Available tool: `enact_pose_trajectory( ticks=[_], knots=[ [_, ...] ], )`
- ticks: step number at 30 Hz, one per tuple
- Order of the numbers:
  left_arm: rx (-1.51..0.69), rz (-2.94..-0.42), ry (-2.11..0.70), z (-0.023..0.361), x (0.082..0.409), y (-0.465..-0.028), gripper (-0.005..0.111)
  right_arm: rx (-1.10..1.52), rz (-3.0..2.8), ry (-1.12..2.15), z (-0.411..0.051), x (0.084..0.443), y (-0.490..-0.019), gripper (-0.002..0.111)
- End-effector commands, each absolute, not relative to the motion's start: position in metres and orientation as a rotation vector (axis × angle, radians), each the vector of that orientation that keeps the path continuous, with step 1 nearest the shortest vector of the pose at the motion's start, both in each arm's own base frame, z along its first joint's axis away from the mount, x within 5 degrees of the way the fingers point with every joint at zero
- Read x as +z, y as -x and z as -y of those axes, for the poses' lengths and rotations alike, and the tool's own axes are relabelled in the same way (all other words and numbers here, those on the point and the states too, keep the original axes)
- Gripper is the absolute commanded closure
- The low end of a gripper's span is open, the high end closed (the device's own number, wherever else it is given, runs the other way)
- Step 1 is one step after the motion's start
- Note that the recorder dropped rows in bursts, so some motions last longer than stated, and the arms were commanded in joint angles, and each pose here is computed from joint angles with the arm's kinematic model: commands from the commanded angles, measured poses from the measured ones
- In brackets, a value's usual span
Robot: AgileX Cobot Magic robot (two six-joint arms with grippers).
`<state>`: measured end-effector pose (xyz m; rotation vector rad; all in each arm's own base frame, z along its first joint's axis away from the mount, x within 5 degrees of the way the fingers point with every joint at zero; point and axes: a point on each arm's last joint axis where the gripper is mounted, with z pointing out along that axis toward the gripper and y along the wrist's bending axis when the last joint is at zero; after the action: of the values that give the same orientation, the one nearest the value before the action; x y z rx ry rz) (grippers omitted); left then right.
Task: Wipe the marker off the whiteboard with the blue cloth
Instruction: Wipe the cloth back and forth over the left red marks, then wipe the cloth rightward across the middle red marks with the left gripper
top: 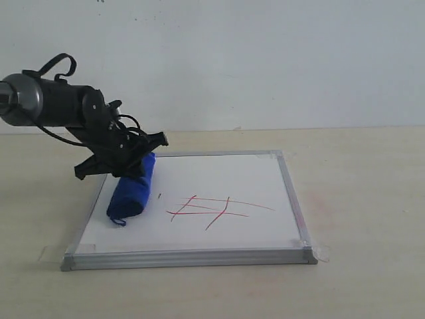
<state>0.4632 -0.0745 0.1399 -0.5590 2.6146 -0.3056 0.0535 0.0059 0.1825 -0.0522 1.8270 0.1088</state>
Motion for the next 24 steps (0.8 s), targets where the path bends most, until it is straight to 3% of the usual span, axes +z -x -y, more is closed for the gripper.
enact_pose_trajectory(
  ticks=[1, 4, 9, 12, 16, 24],
  knots=[
    [-0.286, -2.685, 0.546, 0.078, 0.135, -0.456, 0.103, 0.107, -1.817, 0.059, -0.006, 0.183, -0.053, 0.107],
    [-0.378, -2.701, 0.540, 0.115, 0.116, -0.452, 0.103, 0.107, -1.817, 0.059, -0.006, 0.183, -0.053, 0.107],
    [-0.536, -2.627, 0.441, 0.187, 0.110, -0.440, 0.103, 0.107, -1.817, 0.059, -0.006, 0.183, -0.053, 0.107],
    [-0.539, -2.648, 0.414, 0.199, 0.102, -0.435, 0.103, 0.107, -1.817, 0.059, -0.006, 0.183, -0.053, 0.107],
    [-0.482, -2.669, 0.411, 0.183, 0.098, -0.440, 0.103, 0.107, -1.817, 0.059, -0.006, 0.183, -0.053, 0.107],
    [-0.352, -2.642, 0.565, 0.094, 0.117, -0.461, 0.103, 0.107, -1.817, 0.059, -0.006, 0.183, -0.053, 0.107]
  ],
)
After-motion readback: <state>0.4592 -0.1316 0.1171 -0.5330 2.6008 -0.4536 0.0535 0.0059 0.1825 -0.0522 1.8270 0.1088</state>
